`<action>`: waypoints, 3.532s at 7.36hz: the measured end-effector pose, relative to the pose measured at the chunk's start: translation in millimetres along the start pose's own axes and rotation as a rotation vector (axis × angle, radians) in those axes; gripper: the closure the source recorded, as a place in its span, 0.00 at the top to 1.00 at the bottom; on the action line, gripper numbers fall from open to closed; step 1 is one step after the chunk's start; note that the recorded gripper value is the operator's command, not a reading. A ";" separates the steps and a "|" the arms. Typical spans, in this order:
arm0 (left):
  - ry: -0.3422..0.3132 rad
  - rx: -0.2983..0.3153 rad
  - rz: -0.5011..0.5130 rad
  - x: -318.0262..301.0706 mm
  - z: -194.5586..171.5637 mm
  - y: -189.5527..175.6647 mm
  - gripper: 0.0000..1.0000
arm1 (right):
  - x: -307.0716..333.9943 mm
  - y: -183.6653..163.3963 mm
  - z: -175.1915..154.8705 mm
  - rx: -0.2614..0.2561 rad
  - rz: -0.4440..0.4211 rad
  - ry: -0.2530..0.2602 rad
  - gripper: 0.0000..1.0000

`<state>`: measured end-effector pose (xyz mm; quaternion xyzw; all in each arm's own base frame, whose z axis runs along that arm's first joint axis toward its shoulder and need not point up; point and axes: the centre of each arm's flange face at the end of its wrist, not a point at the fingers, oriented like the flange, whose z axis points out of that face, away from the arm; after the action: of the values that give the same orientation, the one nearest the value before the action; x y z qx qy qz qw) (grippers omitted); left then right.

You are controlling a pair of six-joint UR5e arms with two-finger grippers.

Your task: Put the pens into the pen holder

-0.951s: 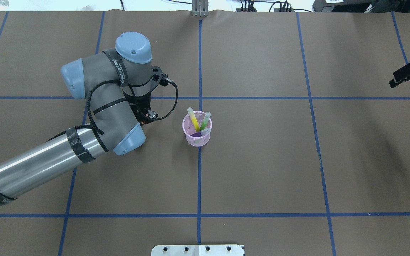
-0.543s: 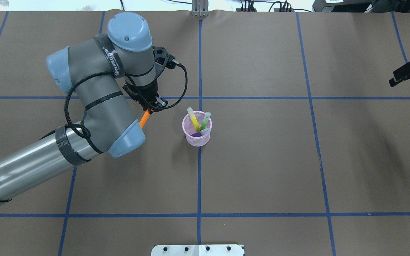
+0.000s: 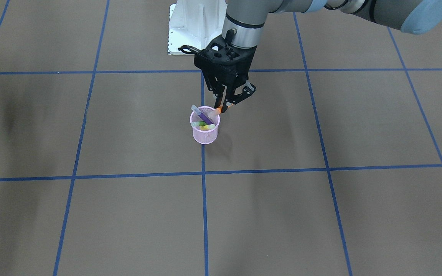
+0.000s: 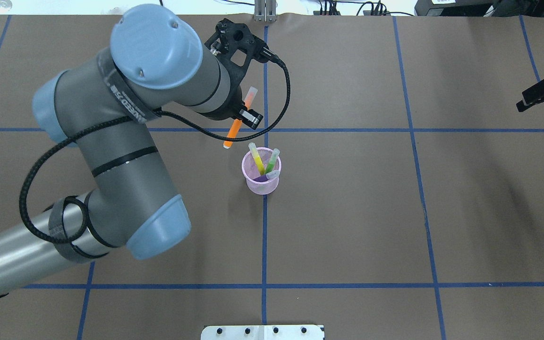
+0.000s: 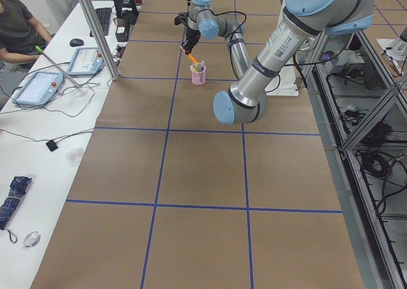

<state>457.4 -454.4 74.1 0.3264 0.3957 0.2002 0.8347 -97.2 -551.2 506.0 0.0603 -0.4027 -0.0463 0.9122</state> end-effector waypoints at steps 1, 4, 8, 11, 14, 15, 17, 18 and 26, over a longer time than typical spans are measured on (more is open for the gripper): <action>-0.034 0.077 0.032 26.7 8.3 12.3 0.00 | 0.4 -0.2 -1.1 0.004 -0.001 0.000 1.00; -0.051 0.112 0.073 58.3 45.6 49.6 0.00 | 3.5 1.3 -1.5 0.005 0.003 0.000 1.00; -0.045 0.116 0.081 63.1 62.5 58.2 1.00 | 5.9 1.8 -2.2 0.005 0.007 0.001 1.00; -0.053 0.106 0.051 60.3 71.4 59.0 1.00 | 5.7 1.2 -2.3 0.006 0.007 0.002 1.00; -0.096 0.050 -0.096 -16.7 76.2 69.6 1.00 | 17.7 -0.9 -7.8 0.017 0.008 0.011 1.00; -0.111 -0.025 -0.153 -85.0 76.0 94.8 0.99 | 34.4 -2.2 -11.1 0.021 -0.005 0.020 1.00; -0.099 -0.200 -0.281 -252.4 43.5 156.7 0.99 | 78.3 -2.0 -18.7 0.027 -0.034 0.040 1.00; -0.065 -0.266 -0.318 -330.2 13.9 187.0 0.99 | 100.3 -0.6 -22.2 0.028 -0.039 0.047 1.00; -0.097 -0.407 -0.449 -586.8 -103.1 384.2 1.00 | 202.2 33.9 -13.6 -0.009 0.100 0.049 1.00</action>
<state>-9.3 -490.7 606.5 0.0664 0.3693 0.0701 0.9243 49.8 -543.6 649.3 0.0373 -0.3828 -0.0010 0.9231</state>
